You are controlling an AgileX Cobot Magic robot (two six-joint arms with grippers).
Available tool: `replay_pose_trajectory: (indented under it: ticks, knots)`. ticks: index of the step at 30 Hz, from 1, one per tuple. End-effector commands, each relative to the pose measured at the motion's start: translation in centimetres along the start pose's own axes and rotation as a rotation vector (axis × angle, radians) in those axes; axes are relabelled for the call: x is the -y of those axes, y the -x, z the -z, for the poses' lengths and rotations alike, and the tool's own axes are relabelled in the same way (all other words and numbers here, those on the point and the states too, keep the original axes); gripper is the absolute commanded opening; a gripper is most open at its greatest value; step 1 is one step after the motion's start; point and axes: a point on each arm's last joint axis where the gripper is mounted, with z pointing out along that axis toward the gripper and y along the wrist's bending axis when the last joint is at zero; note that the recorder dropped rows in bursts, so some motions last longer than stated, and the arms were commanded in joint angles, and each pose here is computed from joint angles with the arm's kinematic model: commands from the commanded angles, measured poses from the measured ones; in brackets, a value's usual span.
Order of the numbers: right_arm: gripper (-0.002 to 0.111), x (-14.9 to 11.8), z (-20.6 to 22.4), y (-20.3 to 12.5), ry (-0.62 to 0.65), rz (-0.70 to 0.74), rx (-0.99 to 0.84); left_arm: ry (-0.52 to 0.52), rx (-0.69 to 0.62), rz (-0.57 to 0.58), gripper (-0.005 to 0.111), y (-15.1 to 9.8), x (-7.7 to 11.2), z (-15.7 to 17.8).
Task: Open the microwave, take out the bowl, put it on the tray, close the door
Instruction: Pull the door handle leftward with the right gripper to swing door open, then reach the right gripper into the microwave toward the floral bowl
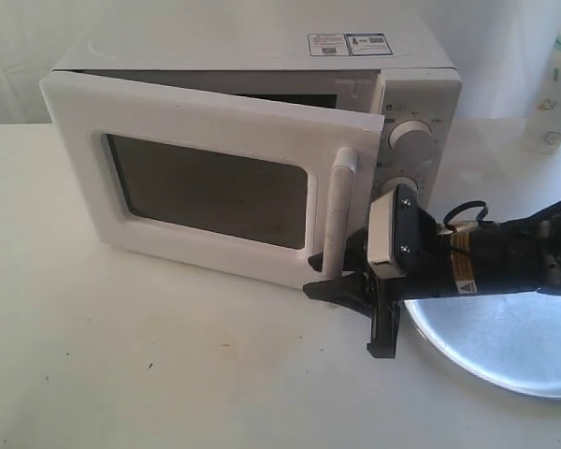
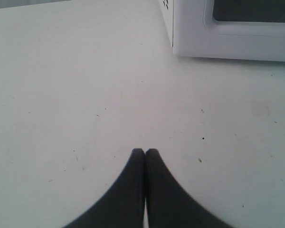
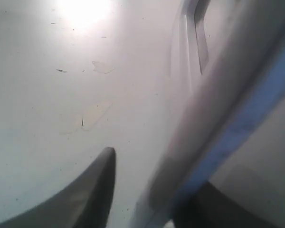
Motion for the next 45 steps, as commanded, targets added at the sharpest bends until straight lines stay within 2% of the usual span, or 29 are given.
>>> replay_pose_trajectory:
  ticks: [1, 2, 3, 4, 5, 6, 7, 8, 9, 11, 15, 20, 21, 22, 23, 24, 25, 26, 27, 28, 29, 31, 32, 33, 35, 36, 39, 41, 45]
  knots:
    - [0.059, -0.9, 0.7, 3.0, 0.117, 0.018, -0.008, -0.007, 0.004, 0.007, 0.000, 0.1, 0.0, 0.0]
    - [0.062, -0.9, 1.3, 2.6, 0.106, 0.005, -0.155, -0.007, 0.004, 0.007, 0.000, 0.1, 0.0, 0.0]
    - [0.062, -0.9, 1.7, 2.5, 0.094, -0.012, -0.213, -0.007, 0.004, 0.007, 0.000, 0.1, 0.0, 0.0]
    - [0.062, -0.2, 2.5, 2.9, -0.031, -0.133, -0.286, -0.007, 0.004, 0.007, 0.000, 0.1, 0.0, 0.0]
    - [0.062, 0.0, 2.9, 3.3, -0.080, -0.186, -0.300, -0.007, 0.004, 0.007, 0.000, 0.1, 0.0, 0.0]
    - [0.062, 0.1, 3.6, 4.2, -0.148, -0.299, -0.293, -0.007, 0.004, 0.007, 0.000, 0.1, 0.0, 0.0]
    - [0.062, -0.5, 4.0, 5.8, -0.102, -0.321, -0.221, -0.007, 0.004, 0.007, 0.000, 0.1, 0.0, 0.0]
    - [0.062, -1.1, 4.2, 6.8, -0.045, -0.311, -0.168, -0.007, 0.004, 0.007, 0.000, 0.1, 0.0, 0.0]
    - [0.062, -2.4, 4.7, 8.8, 0.091, -0.290, -0.056, -0.007, 0.004, 0.007, 0.000, 0.1, 0.0, 0.0]
    - [0.062, -4.1, 5.7, 11.1, 0.246, -0.253, 0.071, -0.007, 0.004, 0.007, 0.000, 0.1, 0.0, 0.0]
    - [0.062, -6.0, 7.3, 14.7, 0.233, -0.175, 0.113, -0.007, 0.004, 0.007, 0.000, 0.1, 0.0, 0.0]
    - [0.062, -7.5, 8.3, 16.8, 0.235, -0.114, 0.145, -0.007, 0.004, 0.007, 0.000, 0.1, 0.0, 0.0]
    - [0.061, -7.8, 8.5, 17.1, 0.232, -0.077, 0.154, -0.007, 0.004, 0.007, 0.000, 0.1, 0.0, 0.0]
    - [0.056, -8.2, 9.1, 17.8, 0.212, 0.052, 0.178, -0.007, 0.004, 0.007, 0.000, 0.1, 0.0, 0.0]
    - [0.053, -8.4, 9.4, 18.2, 0.194, 0.097, 0.207, -0.007, 0.004, 0.007, 0.000, 0.1, 0.0, 0.0]
    - [0.044, -7.9, 9.7, 19.0, 0.089, 0.133, 0.248, -0.007, 0.004, 0.007, 0.000, 0.1, 0.0, 0.0]
    - [0.040, -7.1, 9.8, 19.1, -0.005, 0.102, 0.251, -0.007, 0.004, 0.007, 0.000, 0.1, 0.0, 0.0]
    - [0.028, -4.7, 9.9, 18.9, -0.242, -0.022, 0.247, -0.007, 0.004, 0.007, 0.000, 0.1, 0.0, 0.0]
    - [0.021, -3.7, 9.9, 18.6, -0.321, -0.086, 0.244, -0.007, 0.004, 0.007, 0.000, 0.1, 0.0, 0.0]
    - [0.006, -1.7, 9.3, 17.2, -0.442, -0.250, 0.241, -0.007, 0.004, 0.007, 0.000, 0.1, 0.0, 0.0]
    - [0.000, -1.2, 8.7, 16.6, -0.447, -0.293, 0.241, -0.007, 0.004, 0.007, 0.000, 0.1, 0.0, 0.0]
    - [0.000, -0.6, 3.8, 13.2, -0.252, -0.380, 0.214, -0.007, 0.004, 0.007, 0.000, 0.1, 0.0, 0.0]
    - [0.000, -0.8, 2.3, 12.6, -0.186, -0.387, 0.218, -0.007, 0.004, 0.007, 0.000, 0.1, 0.0, 0.0]
    - [0.000, -1.2, -0.4, 12.2, -0.068, -0.415, 0.263, -0.007, 0.004, 0.007, 0.000, 0.1, 0.0, 0.0]
    - [0.000, -2.3, -4.2, 13.2, 0.105, -0.398, 0.378, -0.007, 0.004, 0.007, 0.000, 0.1, 0.0, 0.0]
    - [0.000, -2.7, -5.3, 13.7, 0.149, -0.380, 0.401, -0.007, 0.004, 0.007, 0.000, 0.1, 0.0, 0.0]
    - [0.000, -3.7, -8.2, 15.1, 0.223, -0.332, 0.413, -0.007, 0.004, 0.007, 0.000, 0.1, 0.0, 0.0]
    - [0.000, -4.1, -9.4, 16.0, 0.224, -0.276, 0.405, -0.007, 0.004, 0.007, 0.000, 0.1, 0.0, 0.0]
    - [0.004, -3.6, -10.2, 16.4, 0.099, -0.187, 0.326, -0.007, 0.004, 0.007, 0.000, 0.1, 0.0, 0.0]
